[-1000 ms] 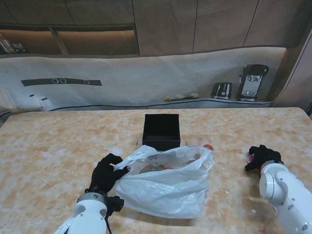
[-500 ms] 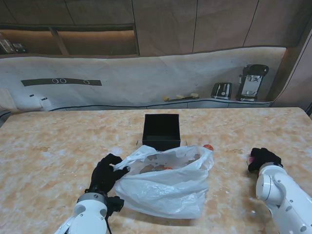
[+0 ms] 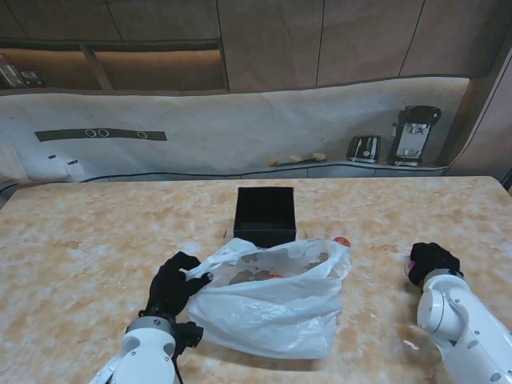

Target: Pack mini donuts into a plastic bag, tie the opening and put the bag into the gift box

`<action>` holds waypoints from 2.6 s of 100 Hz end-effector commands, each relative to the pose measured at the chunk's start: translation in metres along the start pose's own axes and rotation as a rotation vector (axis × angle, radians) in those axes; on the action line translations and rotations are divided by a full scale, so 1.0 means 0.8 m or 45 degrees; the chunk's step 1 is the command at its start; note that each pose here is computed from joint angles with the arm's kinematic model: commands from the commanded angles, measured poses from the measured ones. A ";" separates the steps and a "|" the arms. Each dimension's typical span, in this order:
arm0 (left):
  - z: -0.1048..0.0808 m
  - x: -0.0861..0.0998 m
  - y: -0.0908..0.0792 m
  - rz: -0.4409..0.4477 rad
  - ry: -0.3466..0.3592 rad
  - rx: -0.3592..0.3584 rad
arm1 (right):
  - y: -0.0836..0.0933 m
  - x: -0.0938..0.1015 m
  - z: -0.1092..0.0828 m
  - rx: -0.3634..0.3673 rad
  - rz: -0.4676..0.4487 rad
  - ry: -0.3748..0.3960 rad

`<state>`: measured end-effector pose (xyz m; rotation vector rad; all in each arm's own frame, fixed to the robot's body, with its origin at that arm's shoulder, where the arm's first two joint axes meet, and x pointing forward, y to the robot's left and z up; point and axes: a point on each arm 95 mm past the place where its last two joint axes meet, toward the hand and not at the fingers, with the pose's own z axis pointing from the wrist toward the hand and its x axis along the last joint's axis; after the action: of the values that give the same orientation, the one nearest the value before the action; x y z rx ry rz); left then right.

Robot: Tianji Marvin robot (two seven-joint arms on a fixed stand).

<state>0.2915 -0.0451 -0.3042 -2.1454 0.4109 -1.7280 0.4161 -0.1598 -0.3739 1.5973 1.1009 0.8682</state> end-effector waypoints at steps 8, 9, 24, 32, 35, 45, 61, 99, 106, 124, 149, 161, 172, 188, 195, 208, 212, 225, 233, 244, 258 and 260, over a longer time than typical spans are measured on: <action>-0.003 0.003 0.002 -0.016 0.007 -0.018 | -0.010 0.004 -0.009 0.022 0.024 0.071; -0.003 0.003 0.002 -0.017 0.007 -0.018 | -0.009 0.004 -0.009 0.017 0.025 0.079; -0.002 0.003 0.003 -0.018 0.008 -0.023 | 0.013 0.010 -0.015 -0.065 0.065 0.191; -0.002 0.003 0.003 -0.016 0.006 -0.024 | 0.026 0.015 -0.020 -0.101 0.087 0.240; -0.002 0.003 0.004 -0.016 0.005 -0.024 | 0.032 0.017 -0.022 -0.114 0.098 0.259; -0.003 0.003 0.004 -0.015 0.004 -0.023 | 0.049 0.027 -0.030 -0.152 0.148 0.320; -0.002 0.003 0.004 -0.012 0.004 -0.023 | 0.079 0.047 -0.048 -0.199 0.206 0.444; -0.002 0.003 0.005 -0.007 0.005 -0.024 | 0.139 0.110 -0.101 -0.252 0.320 0.794; -0.002 0.002 0.005 -0.004 0.005 -0.024 | 0.146 0.123 -0.110 -0.248 0.350 0.850; -0.002 0.003 0.006 -0.006 0.003 -0.023 | 0.155 0.157 -0.133 -0.205 0.396 0.988; -0.002 0.003 0.006 -0.010 0.005 -0.023 | 0.153 0.207 -0.154 -0.114 0.429 1.162; -0.003 0.003 0.006 -0.018 0.000 -0.023 | 0.147 0.227 -0.160 -0.073 0.434 1.226; -0.003 0.003 0.006 -0.020 0.001 -0.023 | 0.141 0.241 -0.165 -0.027 0.433 1.278; -0.003 0.004 0.006 -0.024 0.003 -0.024 | 0.134 0.252 -0.172 0.019 0.418 1.337; -0.003 0.004 0.006 -0.026 0.004 -0.026 | 0.130 0.255 -0.173 0.036 0.405 1.355; -0.003 0.004 0.006 -0.029 0.005 -0.028 | 0.123 0.258 -0.173 0.069 0.346 1.398; -0.003 0.004 0.006 -0.030 0.005 -0.028 | 0.120 0.259 -0.173 0.074 0.325 1.410; -0.002 0.004 0.006 -0.030 0.006 -0.029 | 0.113 0.260 -0.172 0.097 0.276 1.432; -0.002 0.004 0.006 -0.028 0.005 -0.030 | 0.110 0.261 -0.171 0.111 0.266 1.436; -0.002 0.004 0.007 -0.029 0.006 -0.033 | 0.107 0.263 -0.168 0.110 0.235 1.449; -0.003 0.004 0.007 -0.030 0.009 -0.034 | 0.107 0.264 -0.165 0.089 0.170 1.467; -0.003 0.004 0.006 -0.030 0.010 -0.034 | 0.107 0.264 -0.165 0.088 0.165 1.470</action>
<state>0.2917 -0.0486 -0.3044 -2.1591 0.4052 -1.7395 0.3899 0.0697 -0.2474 1.1470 1.7788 1.9672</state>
